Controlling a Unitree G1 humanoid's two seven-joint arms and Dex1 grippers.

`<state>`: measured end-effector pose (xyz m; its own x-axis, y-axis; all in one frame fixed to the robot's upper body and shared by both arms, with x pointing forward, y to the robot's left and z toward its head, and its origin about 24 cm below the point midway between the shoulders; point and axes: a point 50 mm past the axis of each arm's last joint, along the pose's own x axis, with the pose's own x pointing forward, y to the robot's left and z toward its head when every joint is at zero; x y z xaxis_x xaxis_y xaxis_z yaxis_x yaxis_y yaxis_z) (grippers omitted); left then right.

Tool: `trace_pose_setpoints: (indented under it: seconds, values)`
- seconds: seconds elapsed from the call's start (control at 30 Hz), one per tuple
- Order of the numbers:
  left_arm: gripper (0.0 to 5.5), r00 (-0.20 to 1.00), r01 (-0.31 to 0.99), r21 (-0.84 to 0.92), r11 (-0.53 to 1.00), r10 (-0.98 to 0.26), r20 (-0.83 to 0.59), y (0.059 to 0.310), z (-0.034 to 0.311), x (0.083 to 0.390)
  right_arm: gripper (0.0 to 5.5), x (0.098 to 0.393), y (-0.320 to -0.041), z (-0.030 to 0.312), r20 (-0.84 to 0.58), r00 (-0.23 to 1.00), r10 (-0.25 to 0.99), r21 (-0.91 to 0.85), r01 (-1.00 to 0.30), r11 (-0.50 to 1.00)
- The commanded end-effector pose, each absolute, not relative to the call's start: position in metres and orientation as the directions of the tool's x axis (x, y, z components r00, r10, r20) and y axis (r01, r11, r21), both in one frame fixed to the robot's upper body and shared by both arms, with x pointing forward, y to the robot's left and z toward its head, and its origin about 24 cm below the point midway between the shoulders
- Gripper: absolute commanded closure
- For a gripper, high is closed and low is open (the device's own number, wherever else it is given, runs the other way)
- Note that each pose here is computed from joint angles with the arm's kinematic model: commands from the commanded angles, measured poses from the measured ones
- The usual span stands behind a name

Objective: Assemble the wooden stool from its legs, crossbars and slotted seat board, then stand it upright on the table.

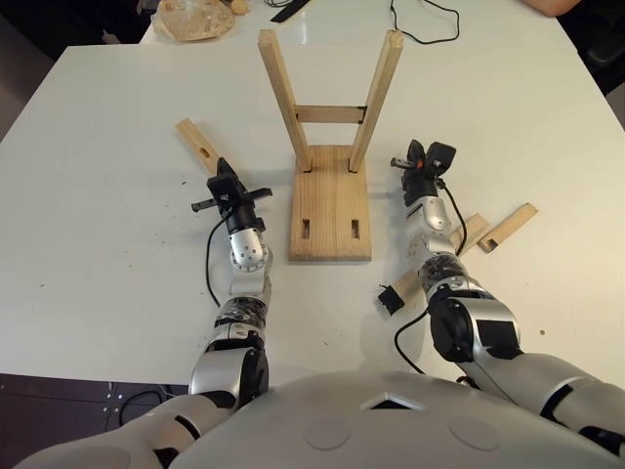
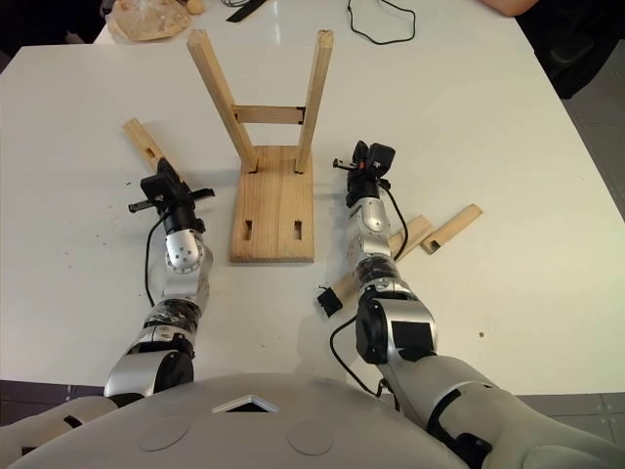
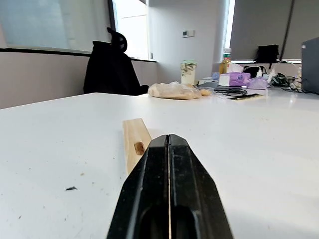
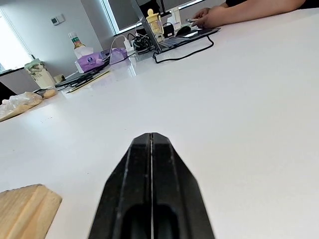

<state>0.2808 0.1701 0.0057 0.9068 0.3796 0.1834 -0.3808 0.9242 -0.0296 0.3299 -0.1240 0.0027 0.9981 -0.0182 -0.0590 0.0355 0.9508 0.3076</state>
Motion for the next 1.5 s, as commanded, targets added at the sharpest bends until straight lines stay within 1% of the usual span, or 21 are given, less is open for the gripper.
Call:
trace_pose_setpoints:
  seconds: [0.03,0.1,0.2,0.4,0.47,0.5,0.53,0.6,0.67,0.7,0.77,0.83,0.93,1.03,1.13,1.2,1.27,1.33,1.4,1.47,1.5]
  values:
    - [5.50,0.914,-0.395,-0.048,0.918,0.397,0.076,0.175,-0.014,0.277,5.47,0.314,-0.123,-0.024,-0.177,0.983,-0.053,0.370,0.117,0.922]
    - [5.50,0.918,-0.393,-0.057,0.918,0.395,0.035,0.176,-0.020,0.276,5.47,0.315,-0.124,-0.024,-0.179,0.983,-0.038,0.377,0.104,0.920]
    - [5.50,0.904,-0.427,-0.101,0.899,0.424,-0.051,0.180,-0.029,0.275,5.47,0.315,-0.123,-0.025,-0.185,0.982,-0.019,0.385,0.090,0.919]
    - [5.50,0.910,-0.402,-0.111,0.909,0.384,-0.157,0.180,-0.040,0.275,5.47,0.318,-0.124,-0.024,-0.188,0.982,0.019,0.397,0.058,0.916]
    - [5.50,0.924,-0.369,-0.088,0.925,0.355,-0.145,0.178,-0.040,0.276,5.47,0.319,-0.124,-0.022,-0.179,0.983,0.023,0.387,0.049,0.921]
    - [5.50,0.931,-0.357,-0.083,0.930,0.347,-0.116,0.176,-0.036,0.277,5.47,0.319,-0.125,-0.021,-0.166,0.986,0.020,0.380,0.045,0.924]
    - [5.50,0.935,-0.351,-0.077,0.933,0.345,-0.078,0.176,-0.032,0.277,5.47,0.319,-0.126,-0.018,-0.133,0.991,0.013,0.362,0.037,0.931]
    - [5.50,0.935,-0.346,-0.025,0.938,0.347,0.068,0.177,-0.017,0.276,5.47,0.321,-0.127,-0.009,-0.048,0.999,0.015,0.320,0.001,0.948]
    - [5.50,0.931,-0.345,-0.007,0.939,0.343,0.124,0.178,-0.012,0.275,5.47,0.324,-0.127,-0.001,0.000,1.000,0.015,0.325,-0.014,0.946]
    - [5.50,0.930,-0.350,-0.017,0.937,0.350,0.114,0.179,-0.013,0.275,5.47,0.326,-0.127,0.003,0.022,1.000,0.020,0.326,-0.026,0.945]
    - [5.50,0.937,-0.349,-0.032,0.937,0.349,0.023,0.179,-0.024,0.274,5.47,0.327,-0.127,0.005,0.026,0.999,0.026,0.303,-0.032,0.952]
    - [5.50,0.934,-0.356,-0.049,0.933,0.354,-0.040,0.179,-0.030,0.275,5.47,0.324,-0.129,-0.001,-0.002,1.000,0.023,0.217,-0.022,0.976]
    - [5.50,0.944,-0.329,-0.034,0.944,0.328,-0.034,0.178,-0.030,0.275,5.47,0.325,-0.134,-0.002,-0.024,1.000,-0.016,0.212,0.021,0.977]
    - [5.50,0.940,-0.337,-0.037,0.941,0.335,-0.060,0.178,-0.033,0.273,5.47,0.332,-0.137,0.012,0.038,0.999,-0.030,0.233,0.020,0.972]
    - [5.50,0.934,-0.348,-0.042,0.937,0.342,-0.106,0.180,-0.039,0.271,5.47,0.344,-0.147,0.044,0.181,0.983,-0.035,0.197,-0.002,0.980]
    - [5.50,0.929,-0.356,-0.045,0.933,0.348,-0.125,0.181,-0.041,0.269,5.47,0.348,-0.152,0.062,0.241,0.970,-0.021,0.162,-0.019,0.987]
    - [5.50,0.922,-0.373,-0.050,0.926,0.364,-0.133,0.184,-0.044,0.265,5.47,0.347,-0.164,0.083,0.282,0.959,-0.014,0.099,-0.015,0.995]
    - [5.50,0.922,-0.375,-0.046,0.926,0.368,-0.122,0.186,-0.044,0.261,5.47,0.343,-0.174,0.095,0.274,0.961,-0.029,0.078,0.007,0.997]
    - [5.50,0.916,-0.397,-0.014,0.918,0.395,-0.074,0.190,-0.043,0.249,5.47,0.329,-0.202,0.106,0.224,0.973,-0.064,0.016,0.062,0.998]
    - [5.50,0.910,-0.410,-0.003,0.912,0.410,-0.058,0.191,-0.043,0.243,5.47,0.319,-0.213,0.112,0.186,0.979,-0.085,-0.011,0.088,0.996]
    - [5.50,0.897,-0.436,0.000,0.900,0.435,-0.075,0.195,-0.047,0.235,5.47,0.311,-0.229,0.108,0.159,0.978,-0.133,-0.054,0.143,0.988]
